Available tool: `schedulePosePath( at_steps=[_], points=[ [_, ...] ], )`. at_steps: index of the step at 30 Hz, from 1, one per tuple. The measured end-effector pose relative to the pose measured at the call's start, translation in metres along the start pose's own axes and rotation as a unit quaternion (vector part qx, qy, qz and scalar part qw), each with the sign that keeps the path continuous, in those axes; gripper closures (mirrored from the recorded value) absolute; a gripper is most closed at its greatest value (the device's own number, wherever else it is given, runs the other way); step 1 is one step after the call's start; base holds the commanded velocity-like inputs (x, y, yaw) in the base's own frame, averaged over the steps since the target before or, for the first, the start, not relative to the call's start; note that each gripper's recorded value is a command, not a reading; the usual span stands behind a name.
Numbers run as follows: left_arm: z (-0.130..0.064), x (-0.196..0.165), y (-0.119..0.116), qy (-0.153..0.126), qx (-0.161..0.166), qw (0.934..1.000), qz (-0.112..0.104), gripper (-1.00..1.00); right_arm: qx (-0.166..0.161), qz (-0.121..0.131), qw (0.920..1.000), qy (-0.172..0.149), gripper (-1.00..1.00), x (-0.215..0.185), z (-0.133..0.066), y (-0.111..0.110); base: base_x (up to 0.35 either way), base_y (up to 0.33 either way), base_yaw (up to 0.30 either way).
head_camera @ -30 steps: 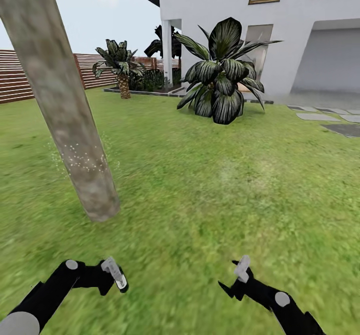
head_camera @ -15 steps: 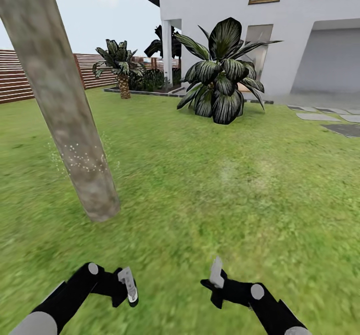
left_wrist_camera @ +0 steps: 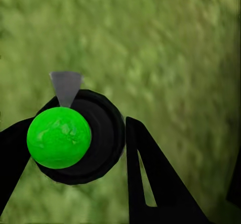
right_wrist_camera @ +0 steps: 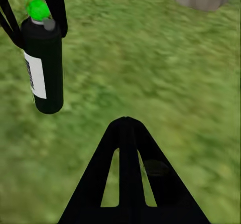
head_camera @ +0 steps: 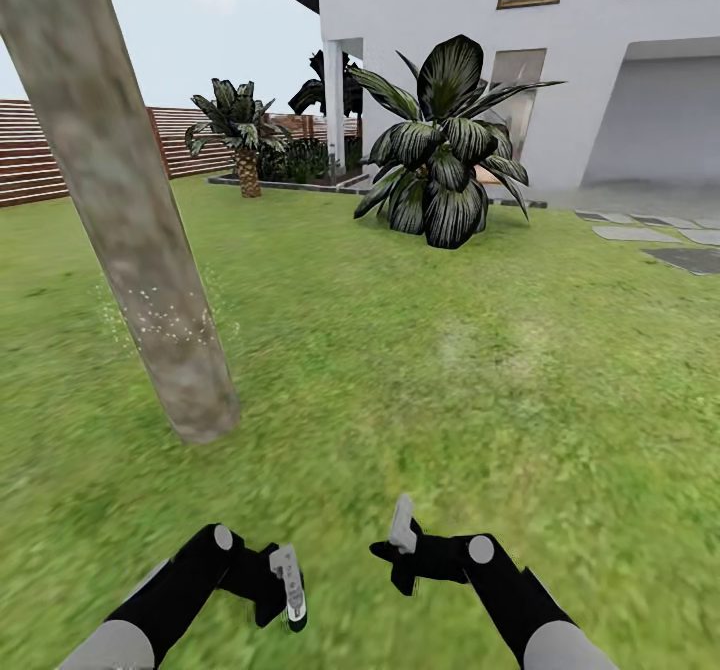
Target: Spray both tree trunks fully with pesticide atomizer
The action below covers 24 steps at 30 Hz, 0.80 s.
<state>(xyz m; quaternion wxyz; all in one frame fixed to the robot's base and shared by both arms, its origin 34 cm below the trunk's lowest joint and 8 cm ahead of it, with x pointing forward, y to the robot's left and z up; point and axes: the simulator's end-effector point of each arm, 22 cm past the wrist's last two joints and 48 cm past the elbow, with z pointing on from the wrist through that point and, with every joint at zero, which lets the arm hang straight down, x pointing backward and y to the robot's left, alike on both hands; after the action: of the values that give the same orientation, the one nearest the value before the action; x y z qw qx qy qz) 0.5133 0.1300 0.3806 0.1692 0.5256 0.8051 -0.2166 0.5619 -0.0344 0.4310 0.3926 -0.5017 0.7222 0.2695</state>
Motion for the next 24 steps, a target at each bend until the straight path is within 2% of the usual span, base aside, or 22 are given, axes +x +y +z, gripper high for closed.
schedulePosePath(
  at_steps=[9,14,24],
  points=[
    [0.002,-0.014,0.0,-0.009,-0.002,0.9999,0.005,1.0,-0.02,0.001,0.9996,-0.018,1.0,-0.021,0.016,0.017,0.0,0.0,0.0],
    [-0.003,-0.028,0.01,-0.017,-0.01,0.9997,0.012,1.0,-0.022,0.001,0.9996,-0.019,1.0,-0.022,0.017,0.019,0.0,0.0,0.0],
    [0.005,-0.051,0.0,-0.033,-0.002,0.9993,0.02,1.0,-0.022,0.001,0.9996,-0.019,1.0,-0.022,0.017,0.019,0.0,0.0,0.0]
  ],
)
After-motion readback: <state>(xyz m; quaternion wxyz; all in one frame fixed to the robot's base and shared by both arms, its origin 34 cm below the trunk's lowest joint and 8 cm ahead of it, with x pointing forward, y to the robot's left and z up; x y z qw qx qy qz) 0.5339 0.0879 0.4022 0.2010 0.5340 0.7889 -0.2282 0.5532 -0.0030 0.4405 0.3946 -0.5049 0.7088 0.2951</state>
